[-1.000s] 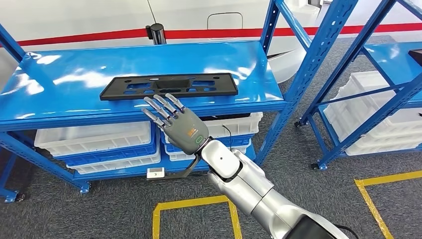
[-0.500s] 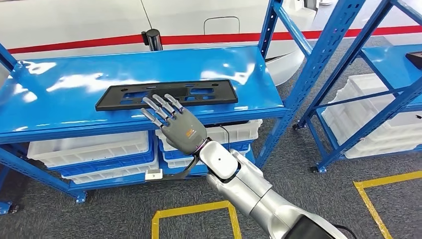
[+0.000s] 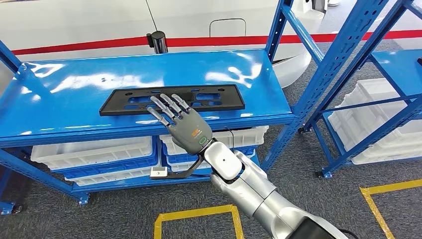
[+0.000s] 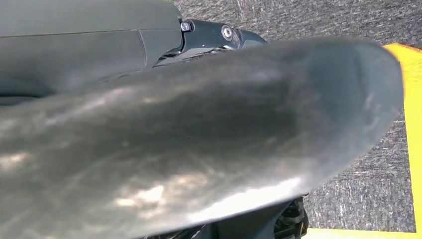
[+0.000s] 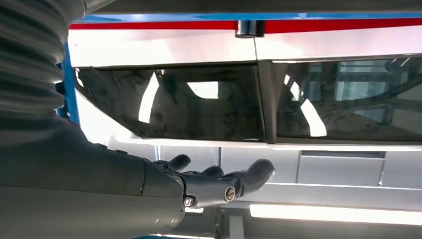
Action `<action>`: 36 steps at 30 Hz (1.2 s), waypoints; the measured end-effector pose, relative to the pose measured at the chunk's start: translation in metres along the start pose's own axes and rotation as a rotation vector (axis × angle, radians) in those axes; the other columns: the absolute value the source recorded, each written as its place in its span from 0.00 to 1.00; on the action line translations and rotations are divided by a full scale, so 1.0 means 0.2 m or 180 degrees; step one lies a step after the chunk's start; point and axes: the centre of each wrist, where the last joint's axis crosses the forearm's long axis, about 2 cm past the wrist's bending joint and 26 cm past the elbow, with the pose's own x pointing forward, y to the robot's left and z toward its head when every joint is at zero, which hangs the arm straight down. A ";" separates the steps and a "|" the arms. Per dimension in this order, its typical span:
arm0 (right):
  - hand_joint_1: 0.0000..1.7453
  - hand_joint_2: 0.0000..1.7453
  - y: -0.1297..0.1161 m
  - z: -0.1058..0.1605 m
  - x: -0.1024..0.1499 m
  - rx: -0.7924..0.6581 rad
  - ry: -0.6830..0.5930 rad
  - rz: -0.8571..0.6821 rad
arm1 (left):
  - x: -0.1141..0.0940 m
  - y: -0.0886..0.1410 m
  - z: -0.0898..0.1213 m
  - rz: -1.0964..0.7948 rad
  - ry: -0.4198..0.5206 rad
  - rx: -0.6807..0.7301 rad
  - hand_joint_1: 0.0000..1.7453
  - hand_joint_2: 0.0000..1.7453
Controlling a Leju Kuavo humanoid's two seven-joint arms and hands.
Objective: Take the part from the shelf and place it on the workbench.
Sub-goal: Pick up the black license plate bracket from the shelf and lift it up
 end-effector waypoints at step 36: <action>0.00 1.00 0.04 -0.02 0.08 0.0319 -0.0141 -0.0027 | 0.01 0.00 0.00 -0.0178 -0.0084 0.0051 0.00 0.00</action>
